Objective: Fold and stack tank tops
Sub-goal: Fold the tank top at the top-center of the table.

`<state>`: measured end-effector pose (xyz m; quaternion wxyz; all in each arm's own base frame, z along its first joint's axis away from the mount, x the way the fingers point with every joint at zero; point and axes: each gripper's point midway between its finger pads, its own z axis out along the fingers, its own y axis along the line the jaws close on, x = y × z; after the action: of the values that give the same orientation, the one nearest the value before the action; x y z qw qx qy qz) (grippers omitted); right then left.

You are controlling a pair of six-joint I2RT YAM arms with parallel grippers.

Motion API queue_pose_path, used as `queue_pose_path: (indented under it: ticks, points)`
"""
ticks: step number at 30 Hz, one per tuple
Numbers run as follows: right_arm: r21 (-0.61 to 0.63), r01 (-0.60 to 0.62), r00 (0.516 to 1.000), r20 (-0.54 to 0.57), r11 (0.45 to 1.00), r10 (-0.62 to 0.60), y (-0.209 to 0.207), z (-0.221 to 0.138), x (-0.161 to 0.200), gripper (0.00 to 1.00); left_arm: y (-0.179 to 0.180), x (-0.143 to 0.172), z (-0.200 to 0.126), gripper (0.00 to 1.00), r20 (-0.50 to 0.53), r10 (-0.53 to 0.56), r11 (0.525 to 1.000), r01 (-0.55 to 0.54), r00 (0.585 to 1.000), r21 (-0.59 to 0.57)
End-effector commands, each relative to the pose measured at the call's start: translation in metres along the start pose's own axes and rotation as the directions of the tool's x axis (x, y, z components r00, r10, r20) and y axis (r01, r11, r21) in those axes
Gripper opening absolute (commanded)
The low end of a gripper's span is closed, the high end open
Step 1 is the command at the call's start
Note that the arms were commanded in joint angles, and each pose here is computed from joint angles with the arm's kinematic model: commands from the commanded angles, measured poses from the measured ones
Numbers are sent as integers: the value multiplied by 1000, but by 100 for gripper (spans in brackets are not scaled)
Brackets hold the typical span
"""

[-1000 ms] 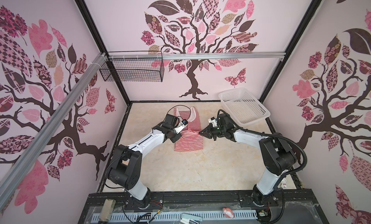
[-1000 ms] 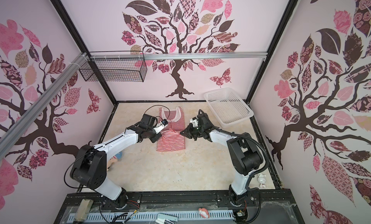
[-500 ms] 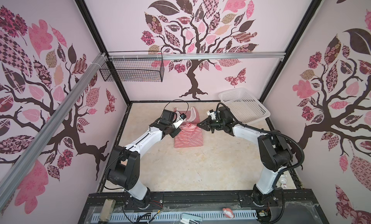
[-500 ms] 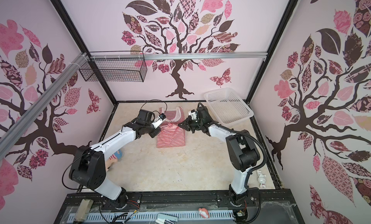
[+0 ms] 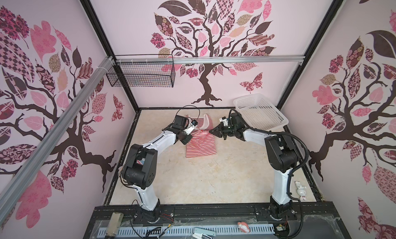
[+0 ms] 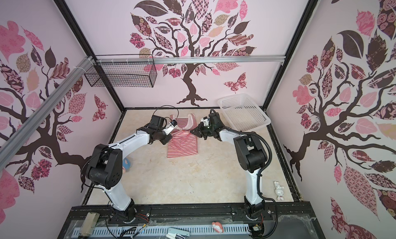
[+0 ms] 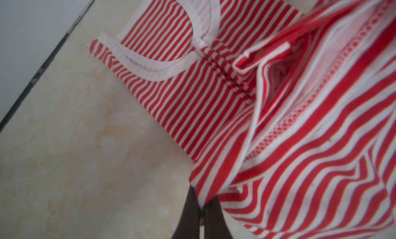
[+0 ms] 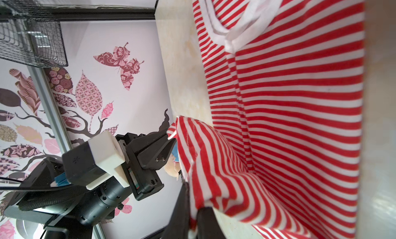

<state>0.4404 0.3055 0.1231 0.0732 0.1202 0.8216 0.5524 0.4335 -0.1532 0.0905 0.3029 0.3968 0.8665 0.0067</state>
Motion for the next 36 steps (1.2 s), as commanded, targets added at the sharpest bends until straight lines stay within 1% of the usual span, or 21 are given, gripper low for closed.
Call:
queue_pose_path:
  ticks: [1,8,19,20,21,23,24,25,28,29,30,33,34,36]
  points:
    - [-21,-4,1000,-4,1000,3,0,5,-11,11,8,-8,3,5,15,-10,1000,10,1000,-10]
    - [-32,-60,998,-20,998,59,-27,17,-25,12,10,-7,18,6,-11,-10,1000,10,1000,-7]
    - [-43,-83,996,-15,996,83,-33,26,-40,14,12,9,44,9,-110,-11,1000,11,994,1]
    - [-43,-84,996,-15,996,84,-33,27,-41,15,12,10,45,10,-116,-14,1000,14,993,0]
    - [-41,-87,996,-15,995,87,-34,27,-42,16,11,12,46,14,-123,-15,1000,15,992,0]
    - [-41,-95,995,-14,995,94,-35,28,-44,19,14,13,47,26,-131,-20,1000,18,991,-16]
    - [-41,-96,995,-12,995,96,-35,28,-45,25,17,13,46,31,-132,-27,999,23,991,-32]
    - [-41,-96,995,-10,995,95,-35,27,-46,35,21,12,44,35,-126,-38,998,32,991,-53]
    - [-44,-80,997,-4,996,80,-31,24,-47,55,35,3,32,45,-85,-76,992,67,994,-107]
    - [-42,-68,998,1,997,68,-27,22,-46,64,39,-1,25,48,-69,-89,990,81,994,-119]
    - [-38,-50,999,8,998,50,-24,19,-46,69,42,-4,18,50,-54,-100,988,92,994,-127]
    - [-17,-3,1000,20,1000,3,-13,7,-40,76,46,-11,-5,53,-7,-128,982,126,992,-142]
    - [-11,11,1000,23,1000,-10,-10,3,-36,77,44,-12,-12,53,4,-135,981,135,991,-136]
    - [17,40,999,31,999,-41,-6,-8,-28,80,32,-10,-25,53,15,-138,986,138,990,-94]
